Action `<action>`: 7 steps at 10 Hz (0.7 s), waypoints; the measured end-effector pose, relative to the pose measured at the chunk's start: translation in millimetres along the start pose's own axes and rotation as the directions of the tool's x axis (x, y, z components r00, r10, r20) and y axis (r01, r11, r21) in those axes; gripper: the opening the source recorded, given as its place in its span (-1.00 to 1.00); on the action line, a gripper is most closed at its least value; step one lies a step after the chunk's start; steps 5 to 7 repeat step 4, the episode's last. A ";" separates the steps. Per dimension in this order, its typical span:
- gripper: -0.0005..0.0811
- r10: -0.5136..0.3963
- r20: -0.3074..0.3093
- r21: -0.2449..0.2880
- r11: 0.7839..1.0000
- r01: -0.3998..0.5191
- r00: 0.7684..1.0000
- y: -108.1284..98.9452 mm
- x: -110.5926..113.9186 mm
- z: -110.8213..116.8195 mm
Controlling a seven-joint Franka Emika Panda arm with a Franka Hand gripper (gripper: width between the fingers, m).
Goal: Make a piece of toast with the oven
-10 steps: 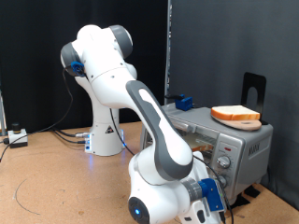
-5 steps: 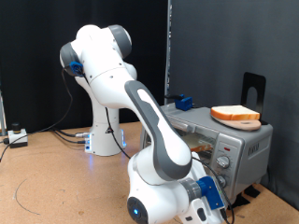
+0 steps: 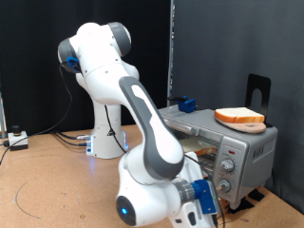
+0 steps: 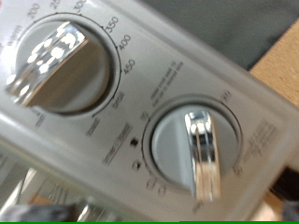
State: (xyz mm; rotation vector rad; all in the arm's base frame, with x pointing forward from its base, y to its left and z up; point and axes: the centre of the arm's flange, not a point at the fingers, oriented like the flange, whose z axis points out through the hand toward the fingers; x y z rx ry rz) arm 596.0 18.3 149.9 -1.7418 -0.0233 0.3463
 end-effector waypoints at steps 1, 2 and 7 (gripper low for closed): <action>0.22 0.026 -0.016 -0.006 1.000 -0.026 1.000 -1.8 -4.1 -11.2; 0.22 0.057 -0.033 -0.012 0.998 -0.058 0.998 -3.2 -8.0 -24.1; 0.89 0.158 -0.026 -0.031 0.987 -0.159 0.987 -8.2 -20.5 -49.5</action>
